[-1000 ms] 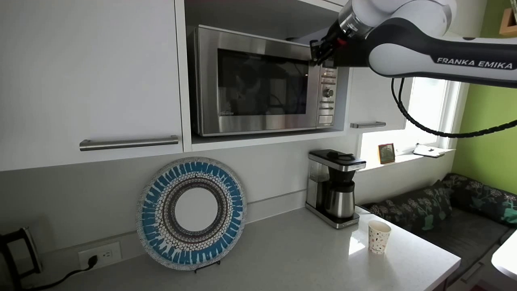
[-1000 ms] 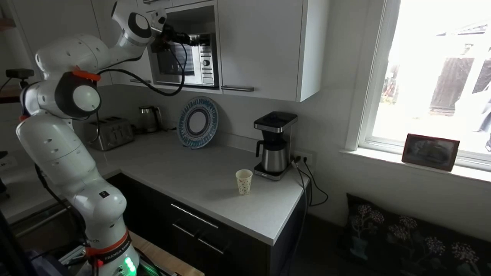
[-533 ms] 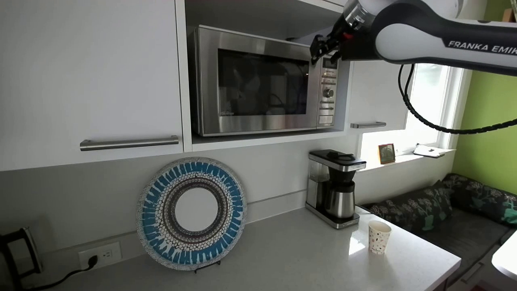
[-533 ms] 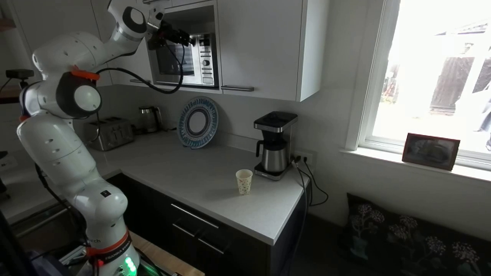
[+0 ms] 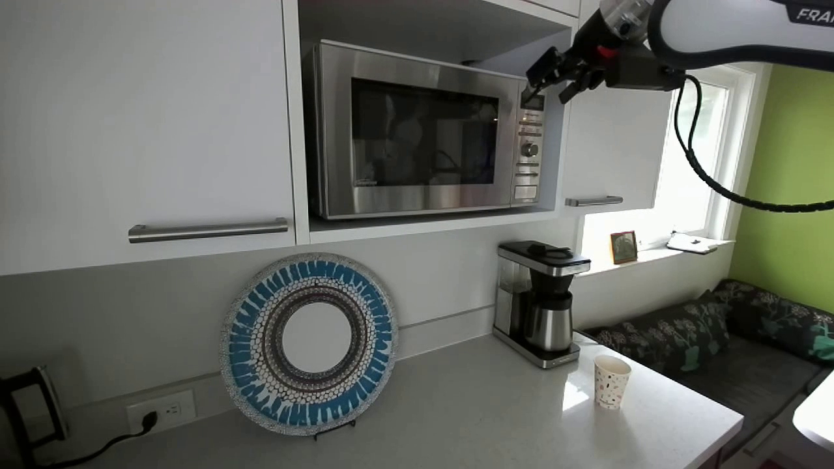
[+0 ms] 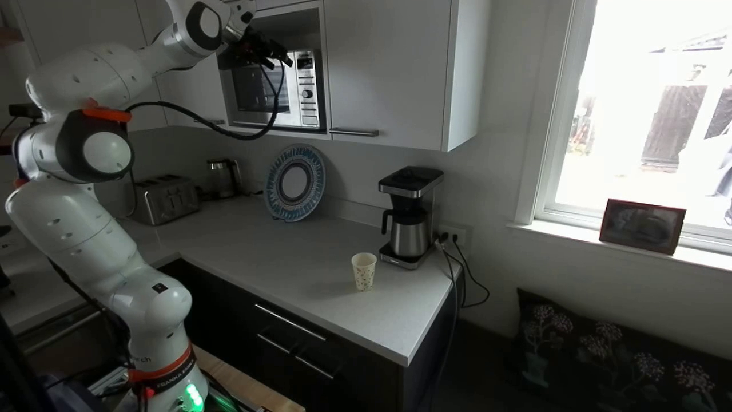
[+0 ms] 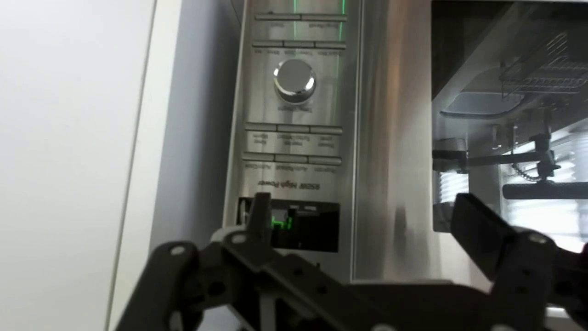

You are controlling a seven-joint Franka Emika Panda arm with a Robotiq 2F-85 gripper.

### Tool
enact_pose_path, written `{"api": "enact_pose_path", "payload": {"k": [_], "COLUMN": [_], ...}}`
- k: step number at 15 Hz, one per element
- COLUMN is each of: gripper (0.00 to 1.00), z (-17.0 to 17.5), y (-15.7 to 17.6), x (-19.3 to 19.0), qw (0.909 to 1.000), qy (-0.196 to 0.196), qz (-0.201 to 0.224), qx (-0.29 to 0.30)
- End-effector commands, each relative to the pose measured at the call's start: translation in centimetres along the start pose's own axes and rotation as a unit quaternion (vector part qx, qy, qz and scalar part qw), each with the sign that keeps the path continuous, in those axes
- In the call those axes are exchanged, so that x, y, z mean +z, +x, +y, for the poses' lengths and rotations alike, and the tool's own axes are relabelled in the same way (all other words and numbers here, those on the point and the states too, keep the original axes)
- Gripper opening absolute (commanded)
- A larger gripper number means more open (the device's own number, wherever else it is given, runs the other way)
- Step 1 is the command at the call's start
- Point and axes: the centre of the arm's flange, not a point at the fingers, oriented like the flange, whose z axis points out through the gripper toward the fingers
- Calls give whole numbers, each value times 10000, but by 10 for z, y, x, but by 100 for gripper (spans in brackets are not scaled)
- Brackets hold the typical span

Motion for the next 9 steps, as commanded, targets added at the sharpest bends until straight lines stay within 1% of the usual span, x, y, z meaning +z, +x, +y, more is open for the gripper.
{"api": "enact_pose_path", "payload": {"k": [1,2,4,7,9], "gripper": [100,100,100,100,100], "z": [32,37,44,56,65], "y": [-45,-53,-66,-87,-98], "x": [-4,-6,-7,-6,-2], "qw": [9988,9981,9968,9956,9956], "qy": [329,469,595,614,562], "qz": [-346,-390,-516,-648,-604], "qx": [-95,-122,-151,-274,-439]}}
